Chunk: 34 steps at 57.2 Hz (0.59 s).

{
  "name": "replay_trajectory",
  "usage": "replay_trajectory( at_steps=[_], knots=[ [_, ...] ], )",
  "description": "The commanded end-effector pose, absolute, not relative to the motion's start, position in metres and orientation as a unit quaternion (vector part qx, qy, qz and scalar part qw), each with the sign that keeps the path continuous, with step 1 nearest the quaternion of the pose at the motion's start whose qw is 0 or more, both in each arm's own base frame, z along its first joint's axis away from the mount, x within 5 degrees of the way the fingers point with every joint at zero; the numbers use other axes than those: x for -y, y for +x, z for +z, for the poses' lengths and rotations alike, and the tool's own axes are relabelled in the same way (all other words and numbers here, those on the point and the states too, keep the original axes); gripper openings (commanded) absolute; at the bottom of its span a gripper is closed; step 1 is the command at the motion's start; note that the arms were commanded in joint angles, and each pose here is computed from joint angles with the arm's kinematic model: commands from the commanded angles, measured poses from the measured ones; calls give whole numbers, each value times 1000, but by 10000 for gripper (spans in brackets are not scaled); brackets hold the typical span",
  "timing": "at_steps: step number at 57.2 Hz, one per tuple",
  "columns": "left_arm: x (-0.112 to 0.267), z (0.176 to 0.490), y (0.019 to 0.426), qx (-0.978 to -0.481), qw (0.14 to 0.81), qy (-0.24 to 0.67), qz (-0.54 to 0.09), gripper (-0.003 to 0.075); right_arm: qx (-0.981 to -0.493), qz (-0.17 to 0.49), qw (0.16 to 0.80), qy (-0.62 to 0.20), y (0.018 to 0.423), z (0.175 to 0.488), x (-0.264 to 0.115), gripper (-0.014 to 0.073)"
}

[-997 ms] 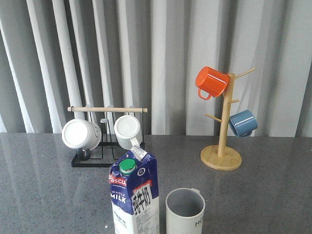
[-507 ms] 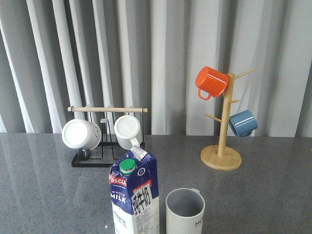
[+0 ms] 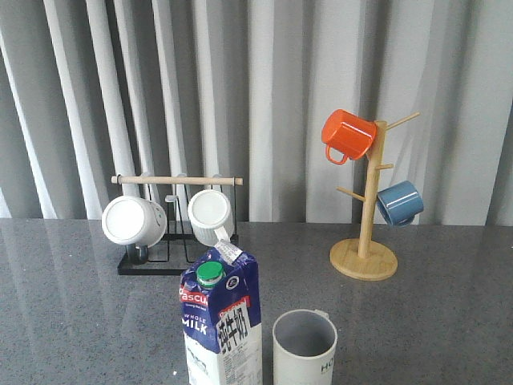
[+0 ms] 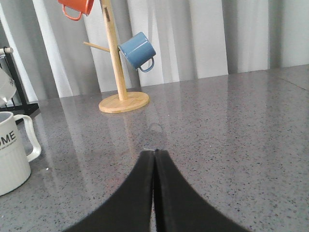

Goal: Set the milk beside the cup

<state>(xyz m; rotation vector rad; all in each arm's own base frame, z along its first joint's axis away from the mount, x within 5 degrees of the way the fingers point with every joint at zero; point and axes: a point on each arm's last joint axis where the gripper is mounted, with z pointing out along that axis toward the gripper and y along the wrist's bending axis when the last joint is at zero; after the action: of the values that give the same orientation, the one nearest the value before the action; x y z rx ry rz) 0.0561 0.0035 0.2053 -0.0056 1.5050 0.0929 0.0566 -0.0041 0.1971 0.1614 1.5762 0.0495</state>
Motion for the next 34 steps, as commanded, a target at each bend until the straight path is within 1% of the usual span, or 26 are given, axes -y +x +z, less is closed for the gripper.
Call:
replay_trajectory(
  at_steps=[1, 30, 34],
  knots=[
    [-3, 219, 53, -644, 764, -3, 37, -6, -677, 23, 732, 72, 56, 202, 4, -9],
    [-3, 219, 53, -644, 764, -3, 37, -6, -677, 22, 732, 71, 56, 202, 4, -9],
    [-3, 219, 53, -644, 764, -3, 37, -6, -675, 6, 736, 55, 56, 203, 4, -9]
  ],
)
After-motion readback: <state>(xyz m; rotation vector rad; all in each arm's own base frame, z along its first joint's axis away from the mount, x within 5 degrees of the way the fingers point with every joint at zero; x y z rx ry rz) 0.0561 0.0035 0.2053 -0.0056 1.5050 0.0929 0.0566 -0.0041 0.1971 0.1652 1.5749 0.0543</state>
